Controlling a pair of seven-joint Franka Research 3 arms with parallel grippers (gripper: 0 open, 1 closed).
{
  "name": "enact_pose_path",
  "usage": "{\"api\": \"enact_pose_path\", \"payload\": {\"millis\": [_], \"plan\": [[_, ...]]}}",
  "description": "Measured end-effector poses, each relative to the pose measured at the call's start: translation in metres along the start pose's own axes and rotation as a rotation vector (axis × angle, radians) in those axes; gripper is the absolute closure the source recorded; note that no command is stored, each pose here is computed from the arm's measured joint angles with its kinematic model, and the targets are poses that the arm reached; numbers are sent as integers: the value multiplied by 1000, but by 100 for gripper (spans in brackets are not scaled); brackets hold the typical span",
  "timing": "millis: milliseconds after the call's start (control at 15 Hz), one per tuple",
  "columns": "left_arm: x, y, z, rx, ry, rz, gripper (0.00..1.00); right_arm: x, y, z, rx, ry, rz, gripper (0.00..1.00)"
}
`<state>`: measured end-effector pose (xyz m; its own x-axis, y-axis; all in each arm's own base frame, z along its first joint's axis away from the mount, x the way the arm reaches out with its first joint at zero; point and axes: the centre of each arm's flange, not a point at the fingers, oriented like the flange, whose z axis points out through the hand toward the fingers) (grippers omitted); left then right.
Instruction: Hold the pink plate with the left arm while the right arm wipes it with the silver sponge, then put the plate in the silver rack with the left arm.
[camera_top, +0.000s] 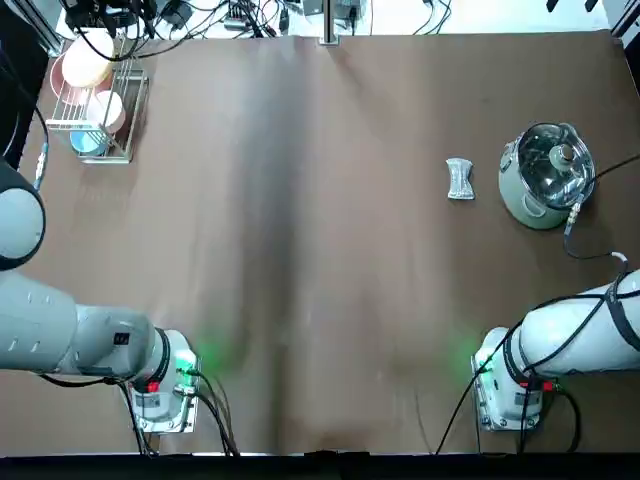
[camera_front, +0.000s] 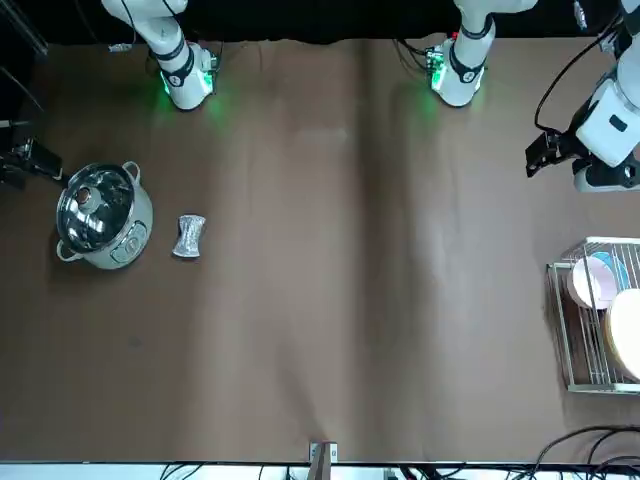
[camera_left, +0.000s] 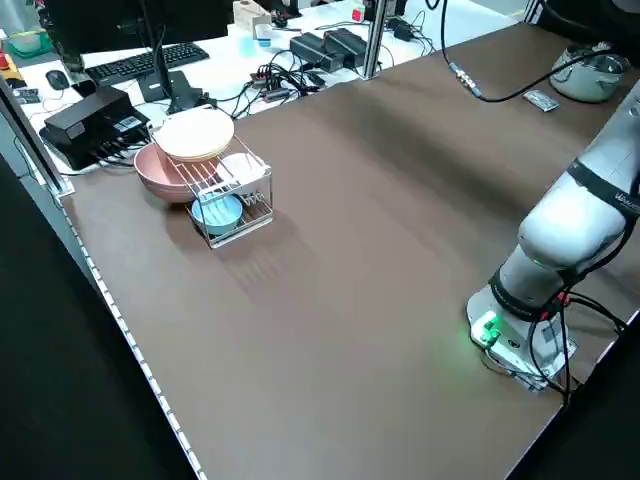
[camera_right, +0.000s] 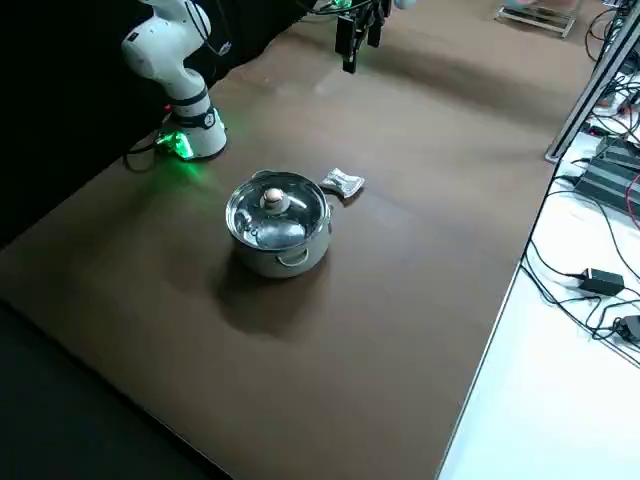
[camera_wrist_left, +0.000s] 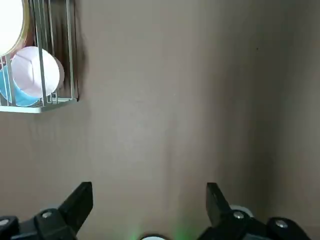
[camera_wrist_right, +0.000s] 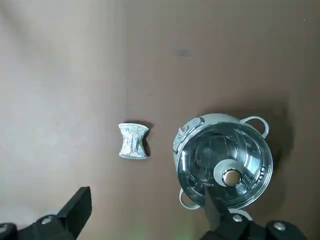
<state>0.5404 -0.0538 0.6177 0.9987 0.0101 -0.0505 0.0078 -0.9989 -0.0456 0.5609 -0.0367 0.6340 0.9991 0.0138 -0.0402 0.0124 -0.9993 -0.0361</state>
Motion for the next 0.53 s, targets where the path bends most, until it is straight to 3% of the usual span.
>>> {"api": "enact_pose_path", "payload": {"millis": [533], "plan": [[10,-9,5,-5,27,-17,0,0,5,1,0,-1,8,0]]}}
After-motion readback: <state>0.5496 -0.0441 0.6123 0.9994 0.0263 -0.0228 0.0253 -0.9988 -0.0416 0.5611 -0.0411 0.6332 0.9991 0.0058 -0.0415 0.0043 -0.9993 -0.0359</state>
